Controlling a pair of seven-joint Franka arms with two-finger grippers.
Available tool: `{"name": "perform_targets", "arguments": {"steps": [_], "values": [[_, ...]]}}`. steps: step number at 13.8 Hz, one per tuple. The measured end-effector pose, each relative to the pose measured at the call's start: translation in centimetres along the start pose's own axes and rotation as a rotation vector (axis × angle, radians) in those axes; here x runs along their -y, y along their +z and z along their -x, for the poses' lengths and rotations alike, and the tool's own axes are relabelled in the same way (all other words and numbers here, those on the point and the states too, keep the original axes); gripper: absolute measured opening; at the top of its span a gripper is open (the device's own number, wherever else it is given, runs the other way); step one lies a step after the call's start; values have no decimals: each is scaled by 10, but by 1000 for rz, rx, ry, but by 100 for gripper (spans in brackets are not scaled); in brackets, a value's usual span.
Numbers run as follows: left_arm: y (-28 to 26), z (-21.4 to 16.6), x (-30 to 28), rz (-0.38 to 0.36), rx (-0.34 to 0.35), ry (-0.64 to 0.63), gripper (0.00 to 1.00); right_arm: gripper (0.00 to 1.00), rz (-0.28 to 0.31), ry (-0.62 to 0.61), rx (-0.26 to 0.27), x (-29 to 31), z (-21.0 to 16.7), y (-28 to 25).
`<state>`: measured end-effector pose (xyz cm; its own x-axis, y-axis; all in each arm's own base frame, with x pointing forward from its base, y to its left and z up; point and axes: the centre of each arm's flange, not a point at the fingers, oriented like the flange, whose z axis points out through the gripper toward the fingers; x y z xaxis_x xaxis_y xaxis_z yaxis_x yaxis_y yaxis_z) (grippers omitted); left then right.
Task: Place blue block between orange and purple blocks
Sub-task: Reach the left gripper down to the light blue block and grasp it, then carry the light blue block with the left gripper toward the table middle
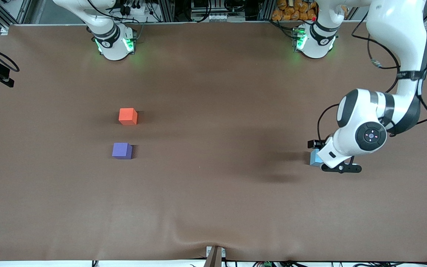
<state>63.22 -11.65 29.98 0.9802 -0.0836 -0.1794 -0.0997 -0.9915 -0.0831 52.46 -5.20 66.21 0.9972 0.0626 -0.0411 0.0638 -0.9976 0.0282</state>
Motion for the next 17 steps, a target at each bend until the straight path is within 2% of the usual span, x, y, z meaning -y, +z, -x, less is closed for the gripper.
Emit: {"name": "perform_targets", "arguments": {"steps": [2,6,13,14,17], "values": [[30,0,16,16,-44,13,100,100,0,0,0,0,0,0],[59,-3,24,34,-89,2,100,100,0,0,0,0,0,0],[102,-10,17,62,-77,-8,99,100,0,1,1,0,0,0],[104,-10,17,63,-79,-6,96,100,0,1,1,-1,0,0],[100,-12,16,63,-91,29,65,100,0,1,1,-1,0,0]]}}
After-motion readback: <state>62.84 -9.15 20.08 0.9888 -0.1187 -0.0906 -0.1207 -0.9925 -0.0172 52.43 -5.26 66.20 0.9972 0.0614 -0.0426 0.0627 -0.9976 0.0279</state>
